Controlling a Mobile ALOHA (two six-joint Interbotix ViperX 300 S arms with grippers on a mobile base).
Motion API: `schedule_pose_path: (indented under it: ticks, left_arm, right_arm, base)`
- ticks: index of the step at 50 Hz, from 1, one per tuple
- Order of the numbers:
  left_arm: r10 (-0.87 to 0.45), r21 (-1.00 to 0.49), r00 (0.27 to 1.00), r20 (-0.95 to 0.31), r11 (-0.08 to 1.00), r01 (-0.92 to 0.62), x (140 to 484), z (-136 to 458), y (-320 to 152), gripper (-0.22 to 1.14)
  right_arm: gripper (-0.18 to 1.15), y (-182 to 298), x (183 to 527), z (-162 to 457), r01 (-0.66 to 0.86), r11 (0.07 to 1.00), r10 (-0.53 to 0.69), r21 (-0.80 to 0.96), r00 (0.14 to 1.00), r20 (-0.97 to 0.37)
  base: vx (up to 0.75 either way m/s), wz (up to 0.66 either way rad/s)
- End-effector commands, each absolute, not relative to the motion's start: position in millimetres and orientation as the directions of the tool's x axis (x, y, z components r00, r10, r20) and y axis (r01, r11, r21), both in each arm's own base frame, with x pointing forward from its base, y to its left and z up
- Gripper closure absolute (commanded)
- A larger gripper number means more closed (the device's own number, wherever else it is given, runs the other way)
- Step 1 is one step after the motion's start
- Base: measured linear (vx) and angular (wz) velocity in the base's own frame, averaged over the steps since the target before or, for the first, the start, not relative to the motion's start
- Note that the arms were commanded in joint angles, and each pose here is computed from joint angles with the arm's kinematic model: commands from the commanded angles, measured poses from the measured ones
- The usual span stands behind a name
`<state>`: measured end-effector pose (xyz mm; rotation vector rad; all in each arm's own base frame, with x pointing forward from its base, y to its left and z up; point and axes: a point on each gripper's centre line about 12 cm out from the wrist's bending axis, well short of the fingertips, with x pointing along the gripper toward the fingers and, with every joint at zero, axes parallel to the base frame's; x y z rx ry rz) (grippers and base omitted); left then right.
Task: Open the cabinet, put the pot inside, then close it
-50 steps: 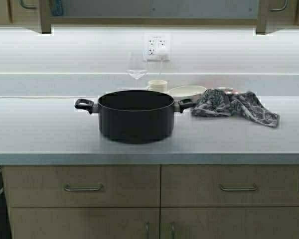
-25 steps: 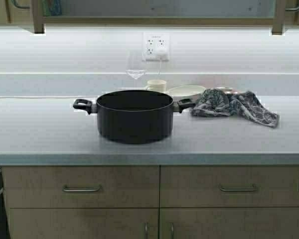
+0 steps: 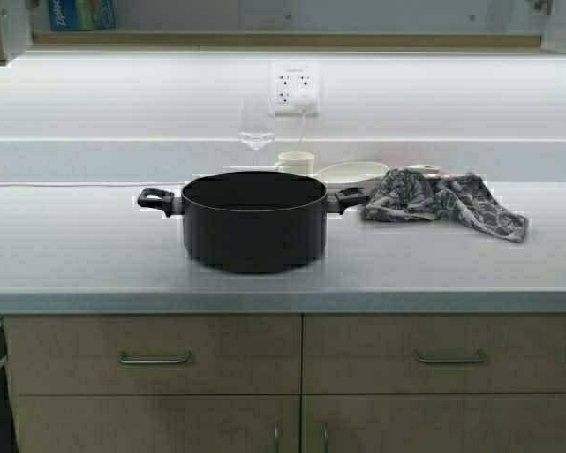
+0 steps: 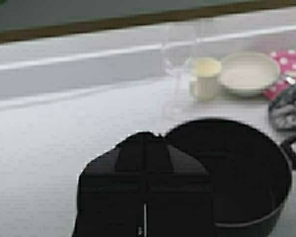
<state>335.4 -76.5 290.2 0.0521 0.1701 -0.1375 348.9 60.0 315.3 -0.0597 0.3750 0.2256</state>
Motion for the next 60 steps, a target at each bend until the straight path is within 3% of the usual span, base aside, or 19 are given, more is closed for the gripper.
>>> schedule_pose_path:
  ticks: [1, 11, 15, 18, 23, 27, 30, 36, 41, 48, 60]
  left_arm:
    - [-0.134, 0.016, 0.983, -0.122, 0.990, 0.137, 314, 303, -71, 0.89]
    - [-0.115, -0.214, 0.985, -0.126, 0.973, 0.086, 283, 278, -63, 0.89]
    - [-0.103, -0.294, 0.986, -0.128, 0.954, 0.061, 272, 257, -62, 0.89]
    - [-0.100, -0.324, 0.989, -0.113, 0.944, 0.059, 260, 240, -62, 0.88]
    - [-0.090, -0.365, 0.995, -0.045, 0.929, 0.068, 243, 221, -58, 0.85]
    - [-0.076, -0.418, 0.997, -0.001, 0.906, 0.068, 234, 210, -54, 0.72]
    - [-0.073, -0.460, 0.997, 0.015, 0.885, 0.072, 230, 202, -52, 0.57]
    - [-0.121, -0.512, 0.992, -0.039, 0.855, 0.084, 231, 179, -58, 0.20]
    - [-0.179, -0.526, 0.978, -0.104, 0.845, 0.099, 237, 159, -68, 0.01]
    - [-0.195, -0.598, 0.974, -0.115, 0.797, 0.089, 247, 129, -74, -0.01]
    - [-0.191, -0.731, 0.981, -0.021, 0.673, 0.115, 253, 92, -75, -0.01]
  right_arm:
    - [0.90, 62, 340, 321, -0.228, 0.974, 0.215, 0.000, 0.915, -0.342]
    - [0.89, 96, 317, 294, -0.234, 0.949, 0.297, 0.210, 0.886, -0.356]
    - [0.83, 105, 306, 273, -0.202, 0.943, 0.286, 0.265, 0.898, -0.334]
    - [0.72, 111, 295, 256, -0.185, 0.939, 0.278, 0.289, 0.904, -0.326]
    - [0.37, 117, 279, 234, -0.148, 0.921, 0.268, 0.360, 0.913, -0.309]
    - [0.14, 116, 272, 221, -0.113, 0.904, 0.252, 0.413, 0.921, -0.299]
    - [0.04, 113, 270, 214, -0.090, 0.897, 0.230, 0.433, 0.931, -0.283]
    - [0.04, 103, 265, 198, -0.059, 0.887, 0.184, 0.457, 0.955, -0.232]
    - [0.04, 101, 261, 183, -0.042, 0.856, 0.173, 0.515, 0.963, -0.209]
    - [0.04, 102, 258, 150, -0.054, 0.823, 0.197, 0.566, 0.961, -0.195]
    - [0.04, 111, 263, 107, -0.083, 0.758, 0.242, 0.647, 0.957, -0.161]
  base:
    - [0.00, 0.00]
    - [0.00, 0.00]
    - [0.02, 0.02]
    - [0.03, 0.01]
    - [0.05, 0.03]
    - [0.07, 0.05]
    - [0.08, 0.07]
    - [0.09, 0.06]
    - [0.10, 0.07]
    - [0.09, 0.09]
    - [0.10, 0.04]
